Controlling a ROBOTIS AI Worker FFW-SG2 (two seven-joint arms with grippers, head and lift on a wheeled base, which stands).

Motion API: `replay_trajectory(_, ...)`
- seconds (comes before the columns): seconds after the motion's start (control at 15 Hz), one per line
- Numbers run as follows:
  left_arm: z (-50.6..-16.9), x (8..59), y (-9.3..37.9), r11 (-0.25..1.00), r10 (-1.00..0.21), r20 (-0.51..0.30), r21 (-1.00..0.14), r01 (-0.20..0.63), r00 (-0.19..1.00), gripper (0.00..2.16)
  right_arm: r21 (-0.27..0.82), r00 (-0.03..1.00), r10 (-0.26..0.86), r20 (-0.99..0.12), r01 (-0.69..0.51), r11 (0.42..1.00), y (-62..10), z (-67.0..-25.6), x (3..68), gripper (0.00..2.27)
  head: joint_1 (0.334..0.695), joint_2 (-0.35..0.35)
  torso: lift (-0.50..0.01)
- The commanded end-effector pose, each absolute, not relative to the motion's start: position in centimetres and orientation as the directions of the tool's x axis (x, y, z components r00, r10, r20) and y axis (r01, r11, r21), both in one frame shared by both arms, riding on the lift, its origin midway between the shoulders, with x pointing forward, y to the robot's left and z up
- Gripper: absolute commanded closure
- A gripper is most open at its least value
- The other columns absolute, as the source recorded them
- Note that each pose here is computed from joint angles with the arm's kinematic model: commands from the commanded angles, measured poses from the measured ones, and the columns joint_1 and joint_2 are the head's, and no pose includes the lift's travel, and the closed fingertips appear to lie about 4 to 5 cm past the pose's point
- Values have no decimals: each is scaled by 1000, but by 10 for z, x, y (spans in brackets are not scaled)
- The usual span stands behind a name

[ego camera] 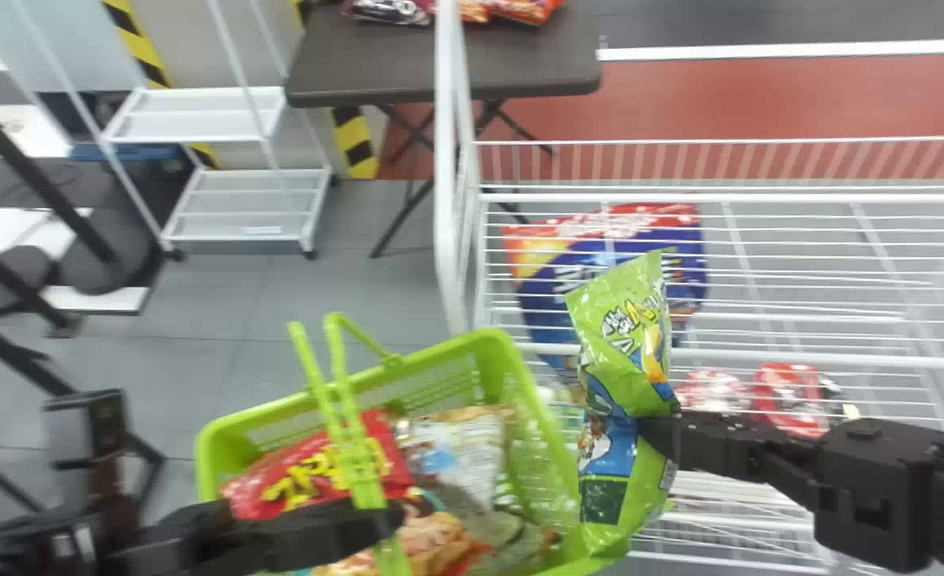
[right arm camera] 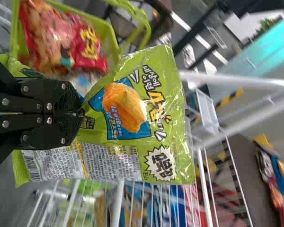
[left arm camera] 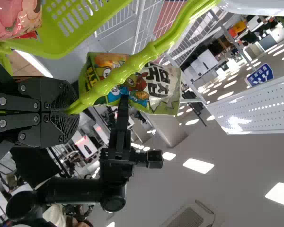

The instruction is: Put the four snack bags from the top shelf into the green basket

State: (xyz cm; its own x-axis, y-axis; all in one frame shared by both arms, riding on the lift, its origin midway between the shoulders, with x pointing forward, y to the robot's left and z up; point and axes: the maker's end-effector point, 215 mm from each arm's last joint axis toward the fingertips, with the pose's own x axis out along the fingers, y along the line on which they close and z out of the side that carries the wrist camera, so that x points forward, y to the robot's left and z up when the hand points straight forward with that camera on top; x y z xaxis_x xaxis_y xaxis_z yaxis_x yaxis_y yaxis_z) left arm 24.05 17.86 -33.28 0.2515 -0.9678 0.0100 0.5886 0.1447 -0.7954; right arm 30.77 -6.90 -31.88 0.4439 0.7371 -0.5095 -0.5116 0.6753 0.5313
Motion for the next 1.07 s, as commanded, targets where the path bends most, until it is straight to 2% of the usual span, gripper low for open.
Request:
replay_trajectory(0.0, -327, 237, 170, 117, -974, 27, -795, 596, 226, 2148, 532, 376, 789, -486, -589, 608, -22, -310, 300, 2250, 695, 234, -6)
replay_trajectory(0.13, -327, 236, 166, 110, -975, 27, -800, 589, 219, 2148, 557, 309, 813, -493, -607, 568, 16, -323, 298, 2250, 695, 292, -6)
replay_trajectory(0.27, -325, 235, 164, 107, -976, 26, -803, 586, 214, 2148, 560, 251, 804, -539, -607, 565, 39, -347, 296, 2250, 695, 350, -6)
replay_trajectory(0.6, -321, 234, 161, 96, -976, 40, -804, 587, 215, 2148, 576, 130, 773, -621, -594, 562, 58, -392, 276, 2246, 695, 350, -6)
replay_trajectory(0.73, -320, 235, 159, 92, -977, 43, -804, 588, 210, 2148, 583, 111, 767, -632, -584, 565, 59, -401, 273, 2159, 695, 350, -6)
replay_trajectory(0.8, -318, 235, 158, 89, -977, 45, -801, 591, 208, 2148, 580, 113, 766, -633, -586, 566, 59, -401, 278, 1713, 695, 350, -6)
replay_trajectory(0.87, -318, 235, 159, 90, -977, 45, -802, 591, 210, 2148, 576, 117, 761, -638, -584, 573, 56, -403, 279, 667, 695, 350, -6)
replay_trajectory(0.93, -318, 236, 160, 95, -976, 43, -801, 591, 214, 2148, 572, 126, 757, -641, -578, 582, 51, -403, 281, -2, 695, 350, -6)
replay_trajectory(1.0, -318, 235, 162, 95, -975, 44, -805, 586, 219, 2148, 573, 138, 765, -630, -582, 577, 49, -396, 283, -2, 695, 350, -6)
